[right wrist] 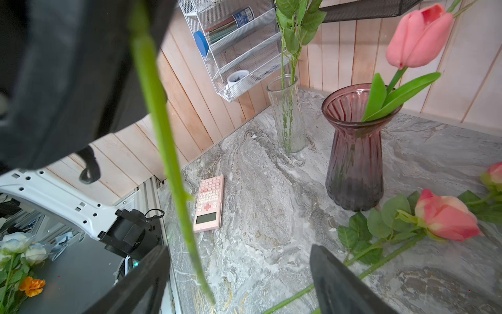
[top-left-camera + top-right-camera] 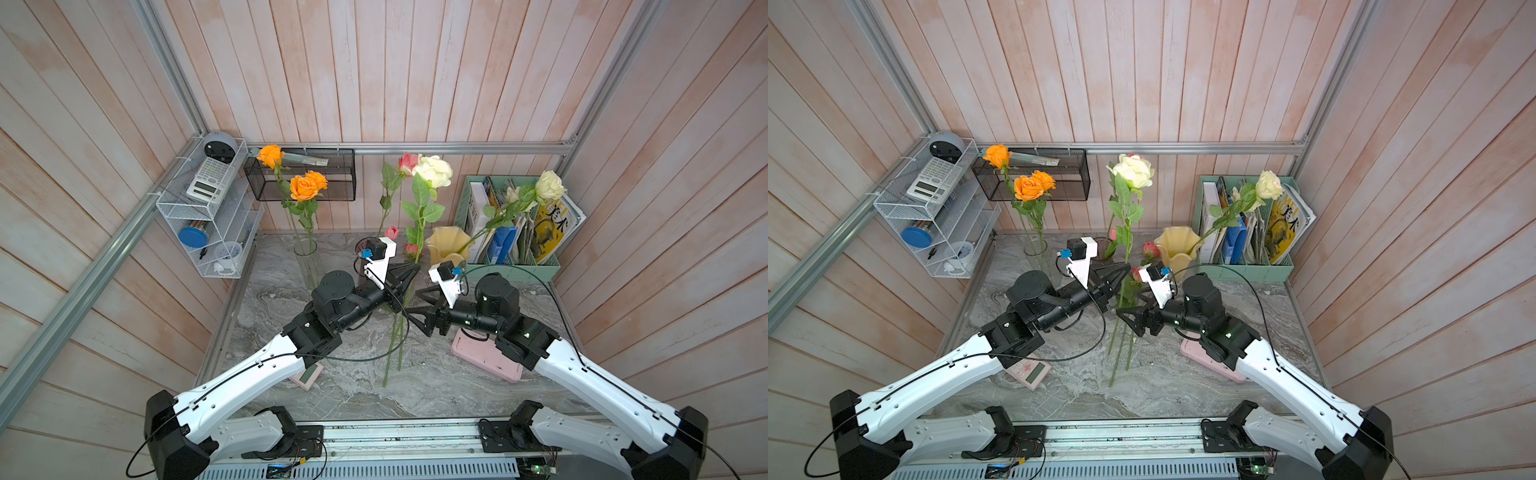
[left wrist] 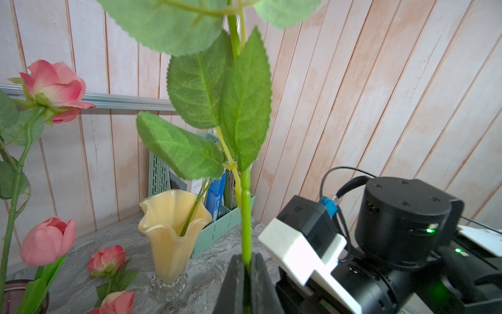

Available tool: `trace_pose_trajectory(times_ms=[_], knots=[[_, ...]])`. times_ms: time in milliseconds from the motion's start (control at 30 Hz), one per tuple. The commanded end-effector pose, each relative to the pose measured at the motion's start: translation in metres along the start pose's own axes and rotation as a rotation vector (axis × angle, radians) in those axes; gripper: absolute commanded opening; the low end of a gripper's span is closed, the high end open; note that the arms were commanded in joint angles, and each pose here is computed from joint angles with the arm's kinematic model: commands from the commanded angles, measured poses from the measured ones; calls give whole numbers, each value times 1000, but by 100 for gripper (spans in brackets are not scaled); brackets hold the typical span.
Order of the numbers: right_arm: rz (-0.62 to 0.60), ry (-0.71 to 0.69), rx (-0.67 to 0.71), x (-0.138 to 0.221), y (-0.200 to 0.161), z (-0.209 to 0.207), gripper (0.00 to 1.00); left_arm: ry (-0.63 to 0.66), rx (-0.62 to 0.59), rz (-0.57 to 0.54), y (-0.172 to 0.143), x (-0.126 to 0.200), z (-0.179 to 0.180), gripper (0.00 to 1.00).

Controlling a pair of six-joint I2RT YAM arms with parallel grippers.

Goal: Arrange the flowers in different vases according to their colors
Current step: Pick up the flower at the center of the board, then insert the flower into the vase.

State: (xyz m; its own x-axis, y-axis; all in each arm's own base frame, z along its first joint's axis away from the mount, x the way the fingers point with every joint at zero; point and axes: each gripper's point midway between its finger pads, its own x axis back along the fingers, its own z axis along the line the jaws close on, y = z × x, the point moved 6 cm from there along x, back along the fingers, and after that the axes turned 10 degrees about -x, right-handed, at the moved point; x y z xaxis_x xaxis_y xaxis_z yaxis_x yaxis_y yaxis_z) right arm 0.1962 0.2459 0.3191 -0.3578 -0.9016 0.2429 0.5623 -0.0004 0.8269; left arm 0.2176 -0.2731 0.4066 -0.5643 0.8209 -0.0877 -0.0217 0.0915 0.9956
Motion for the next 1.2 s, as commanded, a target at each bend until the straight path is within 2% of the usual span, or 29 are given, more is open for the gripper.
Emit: trace_pose_trajectory(times_ms=[0,33,67,100,167,200,233,267,333,367,400,433,533,667,800,933,1167], knots=[[-39,54,32,-9,17,9,86,-8,3,-34,0,2,-1,0],[-42,58,29,-13,20,9,80,-12,4,-40,0,2,-2,0],[-40,64,27,-15,23,10,66,-10,4,-39,-1,2,-2,0],[-39,60,27,-15,25,10,49,-5,3,-37,-2,3,-1,0],[-47,27,30,-13,27,8,3,13,-1,-37,-2,4,1,0],[-49,5,37,-11,27,7,0,32,-3,-38,-3,5,3,0],[-44,-12,46,-8,27,6,0,65,-4,-41,-2,7,7,8],[-46,-25,58,-4,28,7,0,106,-10,-42,-2,10,11,21],[-64,-46,78,4,32,9,0,136,-18,-45,-1,14,15,35],[-69,-61,90,8,35,9,0,141,-21,-50,1,16,16,54],[-78,-82,101,11,39,10,0,141,-23,-49,2,17,16,87],[-88,-107,111,14,44,8,0,146,-28,-43,6,19,17,100],[-123,-163,134,21,57,3,0,164,-41,-41,14,28,17,100],[-159,-305,176,36,79,-13,0,297,-61,-51,25,62,28,100],[-241,-406,224,55,111,-24,0,378,-60,-52,21,95,34,100],[-276,-484,242,61,140,-41,0,396,-36,-18,0,111,35,100],[-326,-581,266,65,178,-67,0,407,10,123,-56,112,38,100]])
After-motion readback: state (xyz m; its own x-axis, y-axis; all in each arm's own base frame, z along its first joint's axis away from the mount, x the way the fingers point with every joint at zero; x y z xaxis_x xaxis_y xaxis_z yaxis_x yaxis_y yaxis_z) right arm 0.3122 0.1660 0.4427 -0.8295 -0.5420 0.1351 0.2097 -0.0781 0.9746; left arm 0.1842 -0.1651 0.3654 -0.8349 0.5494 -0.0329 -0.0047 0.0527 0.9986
